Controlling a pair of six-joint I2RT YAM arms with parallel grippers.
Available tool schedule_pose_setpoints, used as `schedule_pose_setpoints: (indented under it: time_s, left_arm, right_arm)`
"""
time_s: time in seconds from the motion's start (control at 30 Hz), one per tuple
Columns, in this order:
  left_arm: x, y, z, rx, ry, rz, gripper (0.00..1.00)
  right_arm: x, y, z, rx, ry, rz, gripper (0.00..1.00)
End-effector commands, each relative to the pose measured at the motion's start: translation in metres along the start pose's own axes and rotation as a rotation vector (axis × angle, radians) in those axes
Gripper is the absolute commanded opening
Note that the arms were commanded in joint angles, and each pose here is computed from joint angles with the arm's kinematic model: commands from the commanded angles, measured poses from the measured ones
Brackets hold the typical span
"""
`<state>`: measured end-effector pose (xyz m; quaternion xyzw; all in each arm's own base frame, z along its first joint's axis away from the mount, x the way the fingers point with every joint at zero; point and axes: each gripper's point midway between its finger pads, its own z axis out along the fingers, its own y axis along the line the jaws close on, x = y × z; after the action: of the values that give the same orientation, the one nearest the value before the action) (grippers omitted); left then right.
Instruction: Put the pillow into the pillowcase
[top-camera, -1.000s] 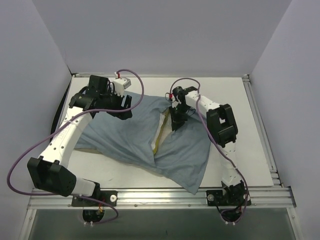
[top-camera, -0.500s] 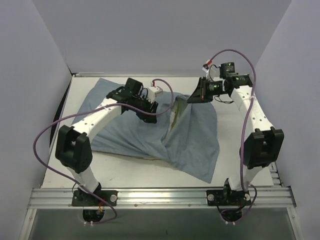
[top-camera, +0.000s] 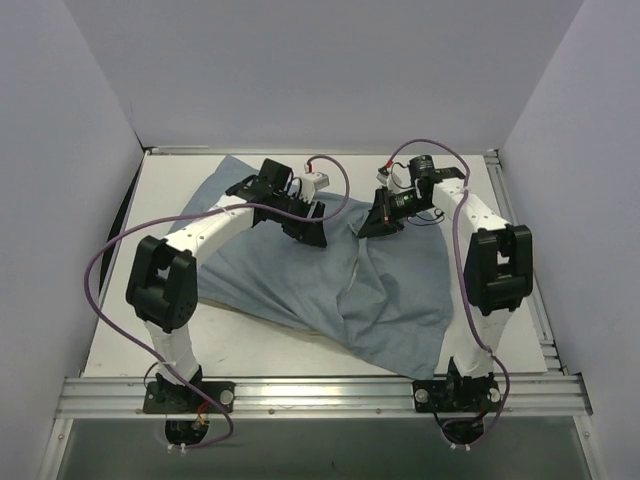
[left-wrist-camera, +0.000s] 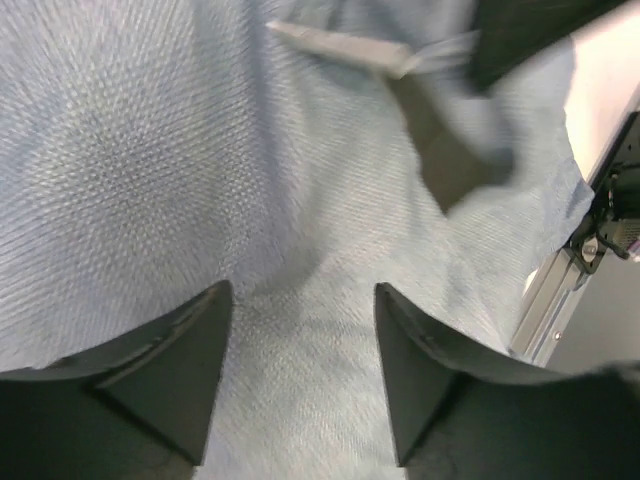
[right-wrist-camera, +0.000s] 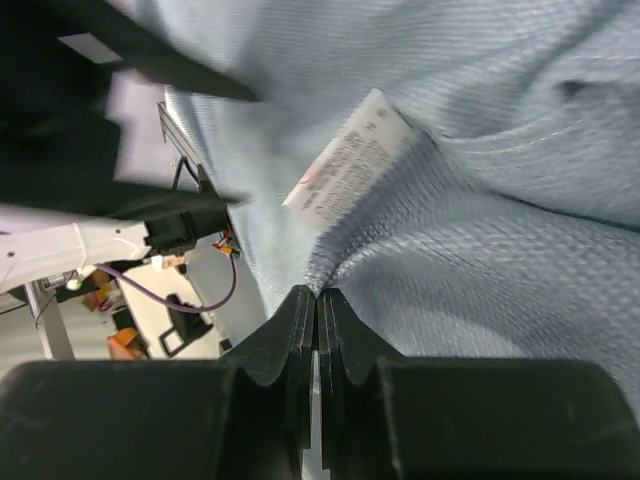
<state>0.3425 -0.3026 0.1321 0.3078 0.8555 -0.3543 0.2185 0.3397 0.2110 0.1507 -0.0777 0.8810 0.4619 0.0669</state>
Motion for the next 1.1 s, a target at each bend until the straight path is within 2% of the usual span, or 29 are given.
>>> schedule_pose_setpoints:
  time_s: [0.0,0.07,0.13,0.27,0.47,0.57,0.6,0.67,0.7,0.77,0.9,1.07]
  left_arm:
    - [-0.019,-0.034,-0.043,0.039,-0.084,0.118,0.70]
    - [-0.012,-0.043,-0.049,0.012,-0.073,0.142,0.80]
    - [0.008,-0.060,-0.041,0.026,-0.026,0.180,0.85]
    - [0.029,-0.071,-0.015,-0.053,0.030,0.272,0.85]
    - [0.040,-0.078,0.027,-0.039,0.099,0.329,0.81]
    - [0.046,-0.068,0.039,-0.044,0.136,0.346,0.69]
    - [0.044,-0.066,0.039,-0.047,0.139,0.358,0.54]
    - [0.031,-0.065,0.034,-0.032,0.111,0.350,0.32]
    - [0.024,-0.069,0.030,-0.010,0.092,0.347,0.15]
    - [0.008,-0.085,0.015,0.062,0.038,0.350,0.02]
    - [-0.045,-0.113,-0.025,0.132,-0.121,0.333,0.00]
    - [-0.067,-0.146,-0.049,0.194,-0.205,0.340,0.00]
  right_arm:
    - [-0.008,0.011,0.000,-0.006,-0.013,-0.029,0.00]
    - [-0.010,0.007,-0.004,0.014,-0.026,-0.016,0.00]
    - [-0.009,0.006,-0.011,0.019,-0.040,0.006,0.00]
    - [-0.007,0.002,-0.036,0.028,-0.096,0.056,0.00]
    - [0.012,0.004,-0.061,0.033,-0.130,0.093,0.00]
    - [0.015,0.002,-0.068,0.038,-0.141,0.102,0.00]
    - [0.016,0.003,-0.070,0.033,-0.141,0.101,0.00]
    - [0.018,0.003,-0.073,0.030,-0.143,0.108,0.00]
    - [0.019,0.003,-0.074,0.028,-0.140,0.111,0.00]
    - [0.021,0.005,-0.076,0.020,-0.135,0.101,0.00]
    - [0.028,0.003,-0.068,0.004,-0.098,0.116,0.00]
    - [0.038,0.014,-0.036,-0.025,0.001,0.110,0.00]
